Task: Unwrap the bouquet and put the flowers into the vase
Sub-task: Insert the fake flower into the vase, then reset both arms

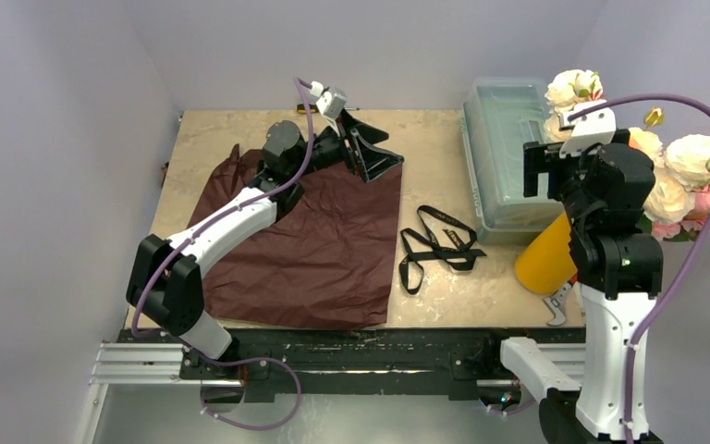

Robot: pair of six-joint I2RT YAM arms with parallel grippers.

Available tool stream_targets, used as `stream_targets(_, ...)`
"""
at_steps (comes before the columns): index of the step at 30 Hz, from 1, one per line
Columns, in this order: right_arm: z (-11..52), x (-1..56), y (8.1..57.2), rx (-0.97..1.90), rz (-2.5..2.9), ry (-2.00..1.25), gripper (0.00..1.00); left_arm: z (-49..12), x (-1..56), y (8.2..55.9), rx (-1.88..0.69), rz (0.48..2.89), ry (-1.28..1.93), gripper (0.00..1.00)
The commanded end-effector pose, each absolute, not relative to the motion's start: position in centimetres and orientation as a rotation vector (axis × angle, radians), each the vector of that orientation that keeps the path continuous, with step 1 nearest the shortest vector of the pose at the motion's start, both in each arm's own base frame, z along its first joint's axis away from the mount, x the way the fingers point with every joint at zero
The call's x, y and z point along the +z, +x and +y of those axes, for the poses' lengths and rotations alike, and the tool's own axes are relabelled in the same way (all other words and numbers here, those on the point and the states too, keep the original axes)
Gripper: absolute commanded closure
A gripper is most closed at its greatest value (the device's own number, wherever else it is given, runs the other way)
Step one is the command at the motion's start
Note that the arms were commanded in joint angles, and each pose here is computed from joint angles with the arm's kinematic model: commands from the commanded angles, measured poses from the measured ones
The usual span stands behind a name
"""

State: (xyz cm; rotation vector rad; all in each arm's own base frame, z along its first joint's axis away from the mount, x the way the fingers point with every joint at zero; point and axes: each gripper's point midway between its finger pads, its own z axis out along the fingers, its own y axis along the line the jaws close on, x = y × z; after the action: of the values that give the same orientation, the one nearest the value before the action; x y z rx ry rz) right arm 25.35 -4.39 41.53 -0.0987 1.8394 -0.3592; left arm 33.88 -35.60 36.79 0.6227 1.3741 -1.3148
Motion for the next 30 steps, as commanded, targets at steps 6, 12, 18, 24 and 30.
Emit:
stream_targets(6,-2.2,46.0,24.4,-0.29,1.679,-0.237,0.02,-35.6,39.4,33.7,-1.334,1.284,0.634,0.0)
stream_targets(12,-1.6,48.0,24.5,-0.259,1.633,-0.255,0.02,-35.5,39.4,33.6,-1.335,1.282,0.634,0.0)
stream_targets(18,-0.9,51.5,24.1,-0.232,1.547,-0.261,0.02,-35.4,39.4,33.6,-1.331,1.279,0.629,0.0)
stream_targets(24,-0.2,55.1,24.4,-0.2,1.466,-0.268,0.02,-35.3,39.4,33.5,-1.331,1.282,0.616,0.0)
stream_targets(30,1.3,58.1,25.8,-0.132,1.415,-0.316,0.02,-35.3,39.3,33.2,-1.326,1.282,0.606,0.0)
